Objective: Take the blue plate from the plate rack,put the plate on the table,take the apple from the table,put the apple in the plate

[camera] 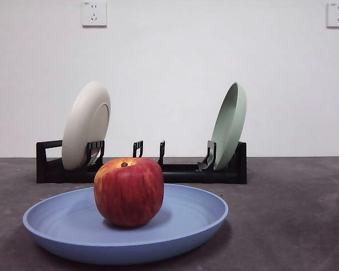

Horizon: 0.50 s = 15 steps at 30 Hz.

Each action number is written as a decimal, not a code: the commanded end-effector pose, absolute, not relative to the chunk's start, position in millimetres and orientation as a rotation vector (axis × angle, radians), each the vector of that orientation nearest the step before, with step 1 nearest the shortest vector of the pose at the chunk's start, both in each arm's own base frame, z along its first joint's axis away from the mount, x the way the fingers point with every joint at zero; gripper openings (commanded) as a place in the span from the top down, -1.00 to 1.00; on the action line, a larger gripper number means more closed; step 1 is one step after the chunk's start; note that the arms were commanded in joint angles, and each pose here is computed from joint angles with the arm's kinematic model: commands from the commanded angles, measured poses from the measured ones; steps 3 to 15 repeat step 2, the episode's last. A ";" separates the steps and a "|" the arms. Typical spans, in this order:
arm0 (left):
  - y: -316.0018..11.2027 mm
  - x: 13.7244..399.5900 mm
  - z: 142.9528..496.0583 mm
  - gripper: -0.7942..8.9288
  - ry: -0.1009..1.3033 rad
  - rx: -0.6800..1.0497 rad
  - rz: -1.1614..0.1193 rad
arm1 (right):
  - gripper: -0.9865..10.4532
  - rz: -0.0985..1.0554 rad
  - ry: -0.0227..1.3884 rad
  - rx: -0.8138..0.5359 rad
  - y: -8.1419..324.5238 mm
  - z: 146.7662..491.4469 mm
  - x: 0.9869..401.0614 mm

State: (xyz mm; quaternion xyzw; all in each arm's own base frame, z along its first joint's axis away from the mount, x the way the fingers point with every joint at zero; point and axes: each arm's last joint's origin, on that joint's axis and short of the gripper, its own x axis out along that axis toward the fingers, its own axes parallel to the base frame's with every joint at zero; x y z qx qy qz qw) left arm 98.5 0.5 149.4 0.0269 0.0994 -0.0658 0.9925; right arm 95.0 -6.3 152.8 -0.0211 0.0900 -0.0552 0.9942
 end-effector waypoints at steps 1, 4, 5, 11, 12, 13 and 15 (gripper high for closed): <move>0.6 98.9 145.9 0.84 0.209 0.062 -0.133 | 0.83 -0.097 0.183 -0.017 -5.4 149.8 95.5; 0.6 98.9 145.9 0.84 0.209 0.062 -0.133 | 0.83 -0.096 0.182 -0.008 -5.4 149.8 95.5; 0.6 98.9 145.9 0.84 0.209 0.062 -0.133 | 0.83 -0.096 0.182 -0.008 -5.4 149.8 95.5; 0.6 98.9 145.9 0.84 0.209 0.062 -0.133 | 0.83 -0.096 0.182 -0.008 -5.4 149.8 95.5; 0.6 98.9 145.9 0.84 0.209 0.062 -0.133 | 0.83 -0.096 0.182 -0.008 -5.4 149.8 95.5; 0.6 98.9 145.9 0.84 0.209 0.062 -0.133 | 0.83 -0.096 0.182 -0.008 -5.4 149.8 95.5; 0.6 98.9 145.9 0.84 0.209 0.062 -0.133 | 0.83 -0.096 0.182 -0.008 -5.4 149.8 95.5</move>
